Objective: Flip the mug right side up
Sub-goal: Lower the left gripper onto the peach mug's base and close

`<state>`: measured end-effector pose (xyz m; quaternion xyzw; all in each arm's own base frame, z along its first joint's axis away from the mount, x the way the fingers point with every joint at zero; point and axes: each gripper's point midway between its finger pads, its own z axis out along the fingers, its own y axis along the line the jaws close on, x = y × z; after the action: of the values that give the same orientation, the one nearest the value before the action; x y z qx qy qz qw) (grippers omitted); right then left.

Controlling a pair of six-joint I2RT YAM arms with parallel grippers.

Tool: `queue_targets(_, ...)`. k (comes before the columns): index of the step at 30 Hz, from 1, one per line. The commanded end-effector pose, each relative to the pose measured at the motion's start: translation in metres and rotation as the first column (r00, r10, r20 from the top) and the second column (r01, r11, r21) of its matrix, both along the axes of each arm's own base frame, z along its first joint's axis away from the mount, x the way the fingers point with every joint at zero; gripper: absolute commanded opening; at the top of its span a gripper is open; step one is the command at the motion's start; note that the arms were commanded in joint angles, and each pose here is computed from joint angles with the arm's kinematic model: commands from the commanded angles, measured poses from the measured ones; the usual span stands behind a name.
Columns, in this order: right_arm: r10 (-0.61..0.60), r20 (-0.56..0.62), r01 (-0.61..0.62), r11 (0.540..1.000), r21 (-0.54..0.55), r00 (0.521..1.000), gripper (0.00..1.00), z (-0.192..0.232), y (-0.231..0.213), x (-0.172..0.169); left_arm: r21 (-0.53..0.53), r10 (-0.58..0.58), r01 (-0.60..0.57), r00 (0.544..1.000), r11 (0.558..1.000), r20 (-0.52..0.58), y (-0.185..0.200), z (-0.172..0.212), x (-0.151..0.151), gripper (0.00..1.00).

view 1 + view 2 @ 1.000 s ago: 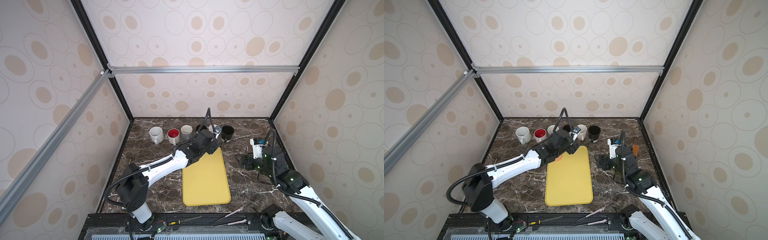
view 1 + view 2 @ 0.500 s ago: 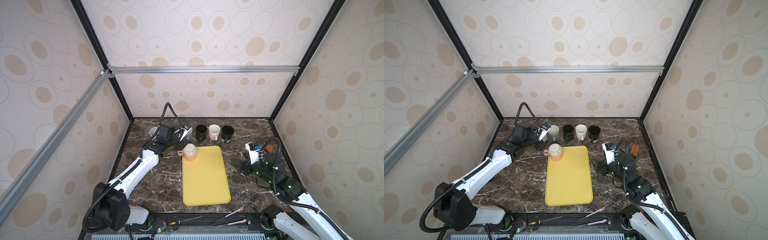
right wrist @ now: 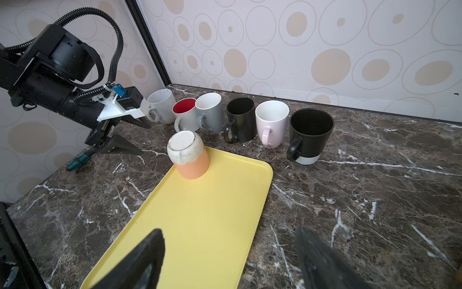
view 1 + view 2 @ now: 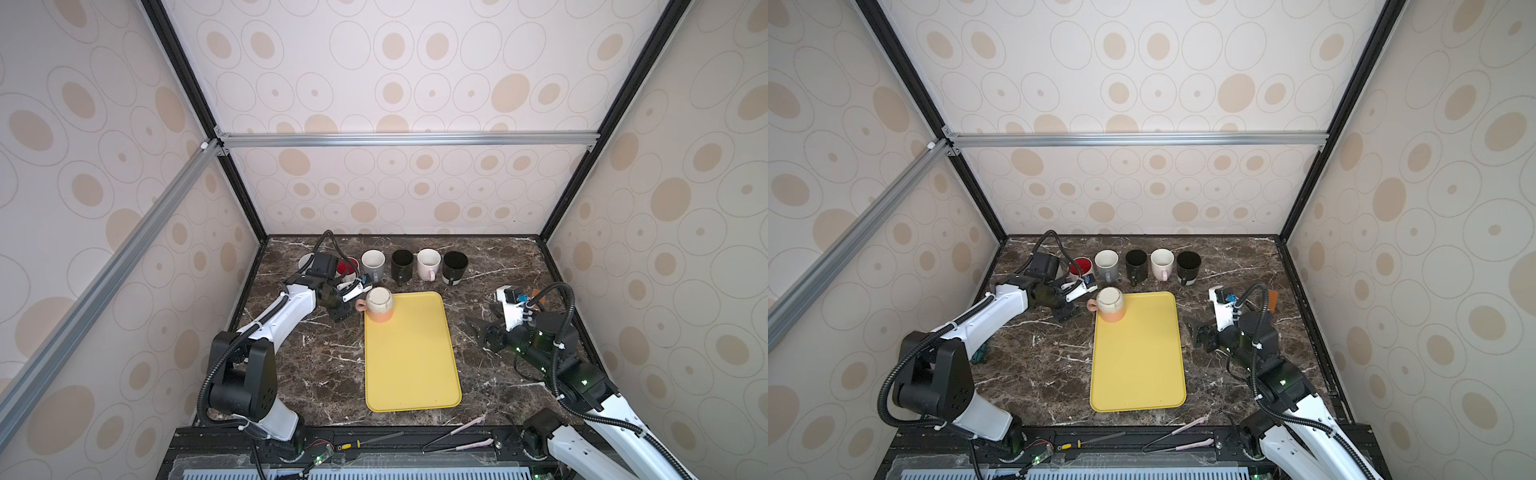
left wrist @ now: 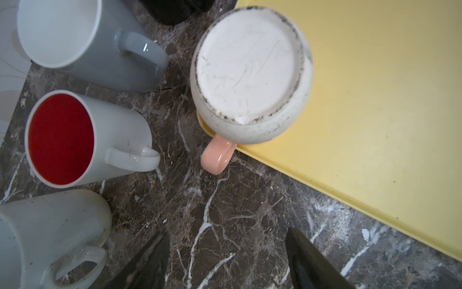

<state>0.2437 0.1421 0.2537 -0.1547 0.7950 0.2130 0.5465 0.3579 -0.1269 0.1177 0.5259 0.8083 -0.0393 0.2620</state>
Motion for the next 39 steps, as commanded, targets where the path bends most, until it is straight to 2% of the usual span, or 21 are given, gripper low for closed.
queue_targets(1,-0.037,0.008,0.037,0.999,0.003,0.999,0.84,0.001,-0.004,0.004,-0.032,-0.077,0.077,0.997,0.996,0.028,-0.010,-0.001,0.004,0.74)
queue_targets(8,-0.086,0.033,0.084,0.996,0.035,0.996,0.85,0.003,-0.009,0.010,-0.040,-0.089,0.091,0.995,0.995,0.054,-0.015,-0.007,0.017,0.73)
queue_targets(11,-0.087,0.014,0.086,0.995,0.041,0.996,0.84,0.000,-0.007,0.012,-0.044,-0.123,0.125,0.991,0.991,0.046,-0.019,-0.011,0.018,0.72)
queue_targets(25,-0.118,0.013,0.118,0.993,0.032,0.993,0.84,-0.003,-0.012,0.015,-0.058,-0.142,0.140,0.990,0.988,-0.027,-0.035,-0.042,0.025,0.64)
queue_targets(30,-0.127,0.004,0.127,0.991,0.033,0.992,0.84,-0.005,-0.013,0.015,-0.065,-0.158,0.155,0.987,0.986,-0.040,-0.042,-0.049,0.028,0.59)
queue_targets(34,-0.132,-0.004,0.132,0.991,0.036,0.991,0.84,-0.007,-0.014,0.015,-0.067,-0.125,0.120,0.990,0.990,-0.062,-0.043,-0.054,0.033,0.56)
queue_targets(39,-0.136,-0.014,0.136,0.990,0.043,0.991,0.84,-0.008,-0.014,0.015,-0.092,-0.121,0.113,0.988,0.989,-0.090,-0.047,-0.053,0.030,0.43)
